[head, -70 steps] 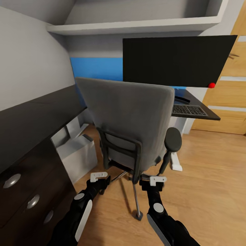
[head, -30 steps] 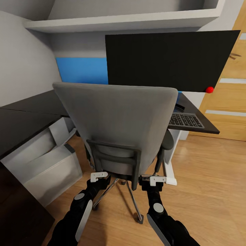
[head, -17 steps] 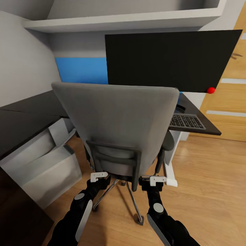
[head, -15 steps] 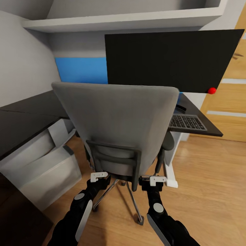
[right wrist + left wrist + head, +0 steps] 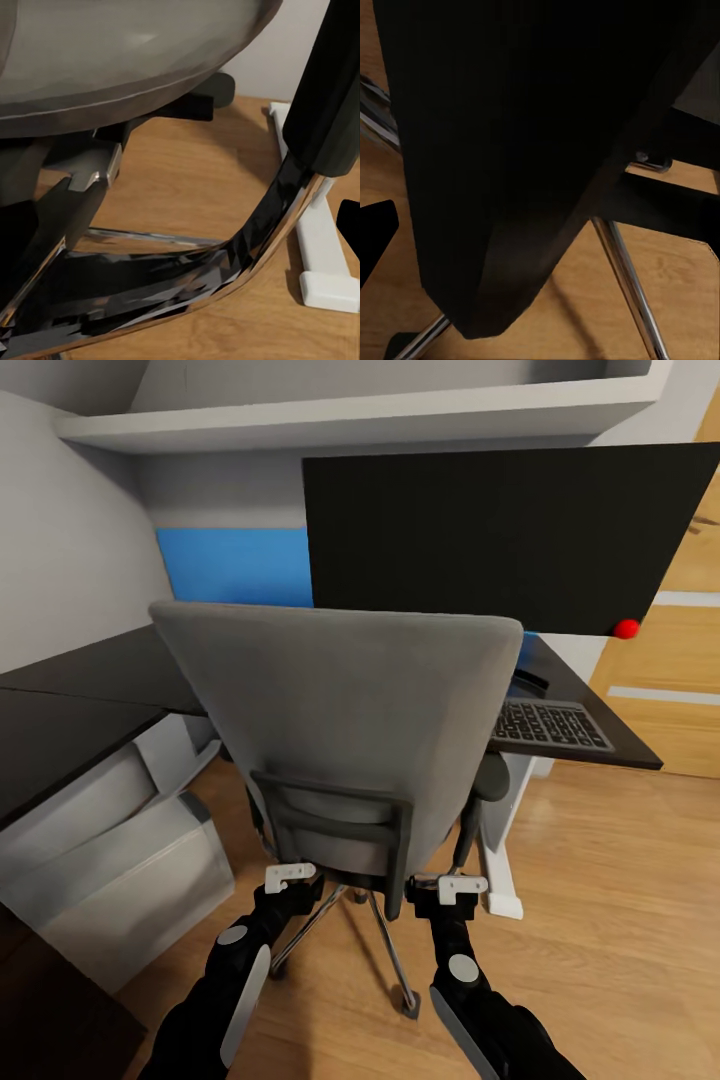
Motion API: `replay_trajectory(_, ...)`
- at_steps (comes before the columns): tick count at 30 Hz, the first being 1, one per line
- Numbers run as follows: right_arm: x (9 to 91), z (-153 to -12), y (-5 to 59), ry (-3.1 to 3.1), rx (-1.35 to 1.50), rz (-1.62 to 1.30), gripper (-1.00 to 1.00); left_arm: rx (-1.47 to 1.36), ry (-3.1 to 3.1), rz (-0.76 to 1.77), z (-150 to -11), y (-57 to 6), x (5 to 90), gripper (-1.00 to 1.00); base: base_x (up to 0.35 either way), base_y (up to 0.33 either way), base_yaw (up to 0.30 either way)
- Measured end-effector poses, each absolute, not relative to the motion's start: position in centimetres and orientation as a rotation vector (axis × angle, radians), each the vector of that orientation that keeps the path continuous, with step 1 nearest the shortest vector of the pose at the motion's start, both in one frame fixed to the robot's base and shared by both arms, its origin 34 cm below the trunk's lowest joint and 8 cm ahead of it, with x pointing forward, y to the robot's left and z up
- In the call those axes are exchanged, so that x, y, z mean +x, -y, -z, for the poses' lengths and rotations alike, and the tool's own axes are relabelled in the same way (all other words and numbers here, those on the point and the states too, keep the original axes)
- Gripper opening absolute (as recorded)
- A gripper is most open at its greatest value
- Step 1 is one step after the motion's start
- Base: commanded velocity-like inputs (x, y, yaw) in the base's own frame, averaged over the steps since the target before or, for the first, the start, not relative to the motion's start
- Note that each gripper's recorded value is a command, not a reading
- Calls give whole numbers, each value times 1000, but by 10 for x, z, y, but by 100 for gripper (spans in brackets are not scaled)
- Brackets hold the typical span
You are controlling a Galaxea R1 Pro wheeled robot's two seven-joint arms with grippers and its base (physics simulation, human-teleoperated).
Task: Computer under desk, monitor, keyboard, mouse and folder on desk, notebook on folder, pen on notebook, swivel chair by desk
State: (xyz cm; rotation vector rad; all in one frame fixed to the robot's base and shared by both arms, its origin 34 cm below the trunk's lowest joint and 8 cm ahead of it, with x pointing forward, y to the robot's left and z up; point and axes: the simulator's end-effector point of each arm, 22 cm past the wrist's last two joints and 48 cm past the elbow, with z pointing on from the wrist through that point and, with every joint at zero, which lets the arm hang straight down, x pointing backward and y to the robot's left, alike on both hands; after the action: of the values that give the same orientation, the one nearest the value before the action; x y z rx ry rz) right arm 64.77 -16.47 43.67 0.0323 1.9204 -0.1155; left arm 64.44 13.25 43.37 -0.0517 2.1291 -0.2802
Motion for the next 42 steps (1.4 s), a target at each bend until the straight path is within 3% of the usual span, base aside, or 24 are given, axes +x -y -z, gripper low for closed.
replay_trajectory(16, 648, -436, 165, -1921, 33, 116, 100, -52, -2130, 279, -433, -133, 645, 100, 23, -15, 0)
replay_trajectory(42, 648, -435, 165, -1924, 32, 117, 100, -54, -2131, 282, -433, -133, 645, 100, -315, 0, 0)
